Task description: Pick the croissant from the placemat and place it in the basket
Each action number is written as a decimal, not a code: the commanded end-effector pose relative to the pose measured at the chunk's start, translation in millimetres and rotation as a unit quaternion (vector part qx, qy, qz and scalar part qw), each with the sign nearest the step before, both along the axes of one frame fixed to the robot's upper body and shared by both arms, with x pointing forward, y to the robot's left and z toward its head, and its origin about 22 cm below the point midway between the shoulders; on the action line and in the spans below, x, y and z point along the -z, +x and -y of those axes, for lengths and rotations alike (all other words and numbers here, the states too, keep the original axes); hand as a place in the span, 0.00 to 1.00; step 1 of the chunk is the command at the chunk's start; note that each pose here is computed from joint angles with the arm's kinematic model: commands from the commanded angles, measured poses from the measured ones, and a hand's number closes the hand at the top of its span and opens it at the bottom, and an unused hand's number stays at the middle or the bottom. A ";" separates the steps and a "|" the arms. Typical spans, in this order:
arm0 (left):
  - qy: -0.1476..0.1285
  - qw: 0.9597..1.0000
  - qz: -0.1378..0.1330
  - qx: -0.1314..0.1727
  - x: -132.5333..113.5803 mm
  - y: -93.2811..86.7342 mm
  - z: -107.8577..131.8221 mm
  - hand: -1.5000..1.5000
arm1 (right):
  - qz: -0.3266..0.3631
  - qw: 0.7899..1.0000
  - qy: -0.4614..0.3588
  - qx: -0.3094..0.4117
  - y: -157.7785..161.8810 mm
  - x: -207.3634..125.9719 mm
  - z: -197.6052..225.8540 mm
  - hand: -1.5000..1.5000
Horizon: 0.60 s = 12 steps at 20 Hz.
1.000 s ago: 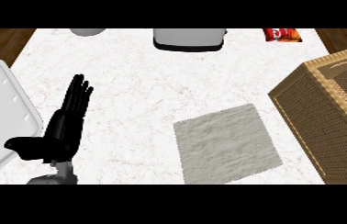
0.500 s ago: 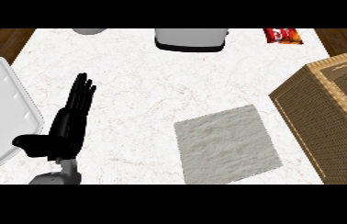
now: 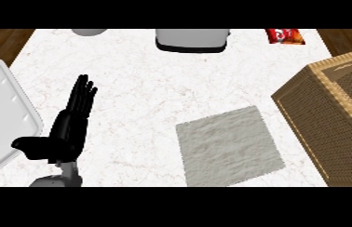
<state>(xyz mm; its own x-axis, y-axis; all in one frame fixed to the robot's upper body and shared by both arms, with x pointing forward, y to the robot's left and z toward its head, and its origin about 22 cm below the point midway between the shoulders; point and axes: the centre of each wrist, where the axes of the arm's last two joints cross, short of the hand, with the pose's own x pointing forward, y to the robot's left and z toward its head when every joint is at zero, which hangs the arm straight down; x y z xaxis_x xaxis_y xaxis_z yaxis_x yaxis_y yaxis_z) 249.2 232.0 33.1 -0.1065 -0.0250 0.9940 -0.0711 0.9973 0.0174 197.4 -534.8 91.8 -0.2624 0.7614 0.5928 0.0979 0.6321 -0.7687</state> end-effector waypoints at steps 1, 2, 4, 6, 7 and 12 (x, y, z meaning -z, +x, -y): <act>-0.001 1.000 -0.007 0.004 8.8 -6.7 -3.0 0.50 | 0.031 0.998 0.045 0.034 6.1 6.9 6.3 0.00; 0.000 1.000 -0.006 -0.011 5.8 -0.5 -4.3 0.50 | 0.050 0.996 0.061 0.041 10.1 13.3 0.6 0.00; 0.004 1.000 -0.001 -0.009 5.2 -11.9 5.3 0.50 | 0.064 0.995 0.055 0.047 -0.6 0.0 12.4 0.00; 0.007 1.000 0.000 -0.010 -6.5 -8.3 -4.4 0.50 | 0.076 0.992 0.070 0.074 0.9 -5.7 19.1 0.00; 0.007 1.000 0.001 -0.011 6.1 -11.4 3.2 0.50 | 0.077 0.991 0.073 0.086 -10.8 -12.5 36.9 0.00; 0.002 1.000 0.004 -0.001 6.2 -0.6 -6.7 0.50 | 0.087 0.983 0.083 0.140 -4.6 -23.0 53.4 0.00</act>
<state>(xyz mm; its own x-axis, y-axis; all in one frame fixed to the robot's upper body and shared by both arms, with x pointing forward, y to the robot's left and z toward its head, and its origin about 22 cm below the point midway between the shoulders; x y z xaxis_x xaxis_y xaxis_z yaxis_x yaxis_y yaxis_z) 244.2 234.3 32.6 -0.1064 -0.0308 0.9938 -0.0831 0.9963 0.0219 194.6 -574.9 114.6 -0.2105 0.7287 0.6517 0.3333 0.6802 -0.6529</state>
